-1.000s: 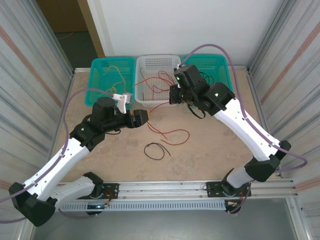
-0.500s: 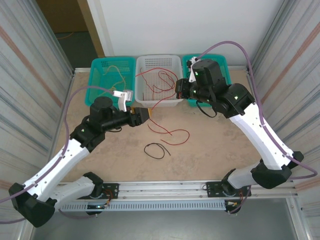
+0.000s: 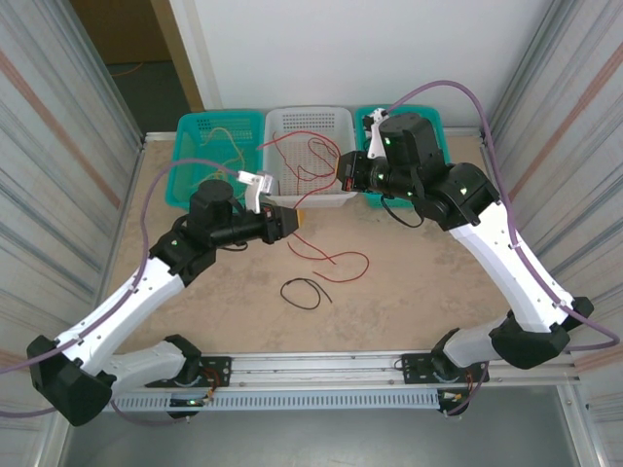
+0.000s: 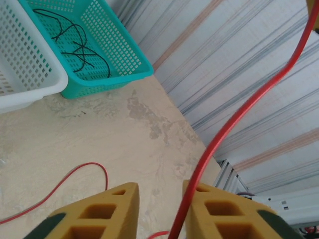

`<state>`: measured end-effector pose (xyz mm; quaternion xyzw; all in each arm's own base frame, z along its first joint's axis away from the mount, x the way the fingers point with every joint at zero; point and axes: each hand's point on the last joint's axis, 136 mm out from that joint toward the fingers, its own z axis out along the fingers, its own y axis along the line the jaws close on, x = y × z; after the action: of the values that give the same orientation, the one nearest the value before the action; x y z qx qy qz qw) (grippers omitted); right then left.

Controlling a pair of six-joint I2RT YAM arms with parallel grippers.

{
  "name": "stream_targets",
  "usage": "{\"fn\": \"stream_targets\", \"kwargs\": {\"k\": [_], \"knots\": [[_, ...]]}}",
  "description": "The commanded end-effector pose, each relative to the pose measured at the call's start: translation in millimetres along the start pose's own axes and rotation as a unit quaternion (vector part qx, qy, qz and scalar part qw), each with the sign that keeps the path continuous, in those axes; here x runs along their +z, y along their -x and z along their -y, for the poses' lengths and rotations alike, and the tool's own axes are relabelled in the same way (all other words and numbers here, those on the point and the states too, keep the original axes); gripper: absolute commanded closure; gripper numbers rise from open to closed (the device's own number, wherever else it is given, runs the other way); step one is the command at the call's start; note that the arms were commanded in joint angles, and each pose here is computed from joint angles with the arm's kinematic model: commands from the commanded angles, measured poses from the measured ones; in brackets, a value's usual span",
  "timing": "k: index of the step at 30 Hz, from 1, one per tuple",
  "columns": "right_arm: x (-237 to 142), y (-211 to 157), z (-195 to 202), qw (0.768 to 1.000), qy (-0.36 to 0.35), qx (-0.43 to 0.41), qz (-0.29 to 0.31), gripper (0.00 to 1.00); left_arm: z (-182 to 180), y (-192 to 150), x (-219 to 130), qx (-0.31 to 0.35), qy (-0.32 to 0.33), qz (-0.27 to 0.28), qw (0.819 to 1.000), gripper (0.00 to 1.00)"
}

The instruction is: Untangle the cables

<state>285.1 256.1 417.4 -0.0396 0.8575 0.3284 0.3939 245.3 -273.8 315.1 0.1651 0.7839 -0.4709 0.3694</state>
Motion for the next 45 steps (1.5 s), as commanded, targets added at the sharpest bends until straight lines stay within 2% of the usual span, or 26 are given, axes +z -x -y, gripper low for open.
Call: {"fn": "stream_targets", "kwargs": {"k": [1, 3, 6, 10, 11, 14, 20, 26, 30, 33, 41, 43, 45], "knots": [[-11, 6, -7, 0.999, 0.026, 0.015, 0.014, 1.00, 18, 13, -2, 0.024, -0.026, 0.015, 0.999, 0.87], [-10, 5, -5, 0.999, 0.025, 0.018, 0.012, 1.00, 19, 14, -2, 0.025, -0.027, 0.016, 0.999, 0.98], [-7, 4, 0, 0.999, 0.021, 0.024, 0.009, 0.99, 21, 15, -2, 0.023, -0.032, 0.018, 0.999, 1.00], [2, -9, 18, 1.000, -0.007, 0.029, -0.002, 0.63, 20, 20, -5, 0.014, -0.025, 0.030, 0.999, 1.00], [4, -14, 22, 0.999, -0.012, 0.031, -0.005, 0.56, 20, 22, -6, 0.011, -0.021, 0.032, 0.999, 1.00], [12, -35, 34, 0.999, -0.016, 0.042, -0.024, 0.45, 22, 28, -8, 0.005, -0.021, 0.037, 0.999, 1.00], [27, -81, 28, 0.998, 0.009, 0.026, -0.064, 0.45, 18, 39, -13, -0.028, -0.030, 0.054, 0.998, 1.00], [37, -99, 19, 0.996, 0.023, 0.005, -0.087, 0.44, 15, 45, -13, -0.054, -0.044, 0.059, 0.996, 1.00], [45, -105, 16, 0.995, 0.027, 0.000, -0.097, 0.48, 16, 46, -14, -0.057, -0.047, 0.060, 0.995, 1.00], [50, -110, 14, 0.994, 0.030, -0.002, -0.104, 0.56, 16, 47, -15, -0.057, -0.046, 0.062, 0.995, 1.00], [54, -124, -3, 0.993, 0.052, -0.011, -0.110, 0.61, 11, 55, -14, -0.055, -0.039, 0.072, 0.995, 1.00], [55, -127, 1, 0.993, 0.030, -0.023, -0.109, 0.62, 7, 60, -10, -0.051, -0.029, 0.070, 0.996, 1.00], [52, -125, 19, 0.995, -0.022, -0.030, -0.095, 0.62, -1, 66, -6, -0.052, -0.007, 0.065, 0.997, 1.00]]}}
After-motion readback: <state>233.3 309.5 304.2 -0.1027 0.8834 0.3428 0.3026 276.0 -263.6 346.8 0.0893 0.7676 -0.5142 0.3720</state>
